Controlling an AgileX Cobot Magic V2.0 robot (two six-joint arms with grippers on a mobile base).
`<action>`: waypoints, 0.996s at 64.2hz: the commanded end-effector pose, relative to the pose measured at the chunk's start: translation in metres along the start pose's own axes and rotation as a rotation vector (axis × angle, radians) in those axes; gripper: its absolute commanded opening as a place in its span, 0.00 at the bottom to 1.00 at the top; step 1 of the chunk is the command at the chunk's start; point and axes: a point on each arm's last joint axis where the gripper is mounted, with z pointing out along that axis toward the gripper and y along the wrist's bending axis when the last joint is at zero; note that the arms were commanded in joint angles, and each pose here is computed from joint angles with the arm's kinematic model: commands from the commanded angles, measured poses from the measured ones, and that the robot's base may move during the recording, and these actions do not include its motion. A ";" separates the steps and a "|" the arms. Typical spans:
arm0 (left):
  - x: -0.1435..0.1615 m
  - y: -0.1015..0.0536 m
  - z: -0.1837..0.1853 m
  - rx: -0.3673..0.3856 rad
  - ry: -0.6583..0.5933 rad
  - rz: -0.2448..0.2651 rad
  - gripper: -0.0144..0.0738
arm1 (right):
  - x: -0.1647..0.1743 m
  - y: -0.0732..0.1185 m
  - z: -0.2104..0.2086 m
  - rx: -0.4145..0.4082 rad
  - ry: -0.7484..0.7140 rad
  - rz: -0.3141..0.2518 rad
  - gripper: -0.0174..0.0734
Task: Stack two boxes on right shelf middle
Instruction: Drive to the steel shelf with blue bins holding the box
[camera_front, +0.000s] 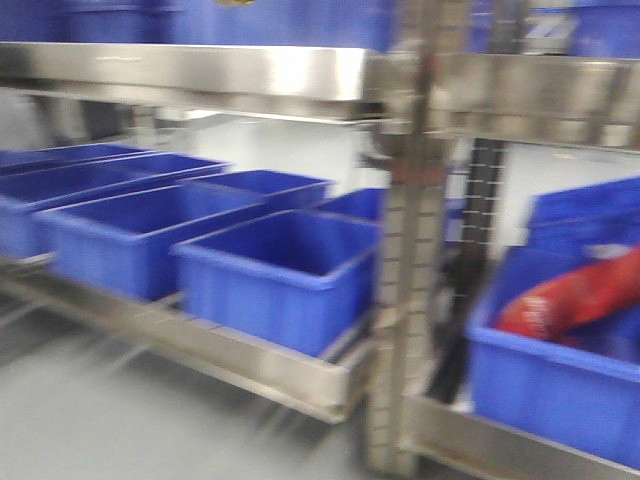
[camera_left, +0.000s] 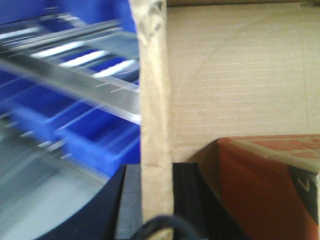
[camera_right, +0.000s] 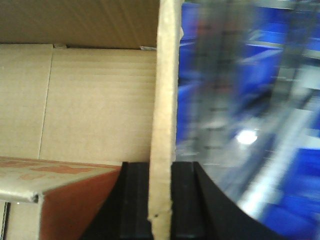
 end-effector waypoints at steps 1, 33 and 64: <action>-0.008 0.008 -0.006 -0.035 -0.049 0.013 0.04 | -0.014 -0.003 -0.010 -0.003 -0.093 -0.015 0.01; -0.008 0.008 -0.006 -0.035 -0.049 0.013 0.04 | -0.014 -0.003 -0.010 -0.003 -0.093 -0.015 0.01; -0.007 0.006 -0.003 -0.034 -0.046 0.016 0.04 | -0.014 -0.003 -0.010 -0.003 -0.093 -0.015 0.01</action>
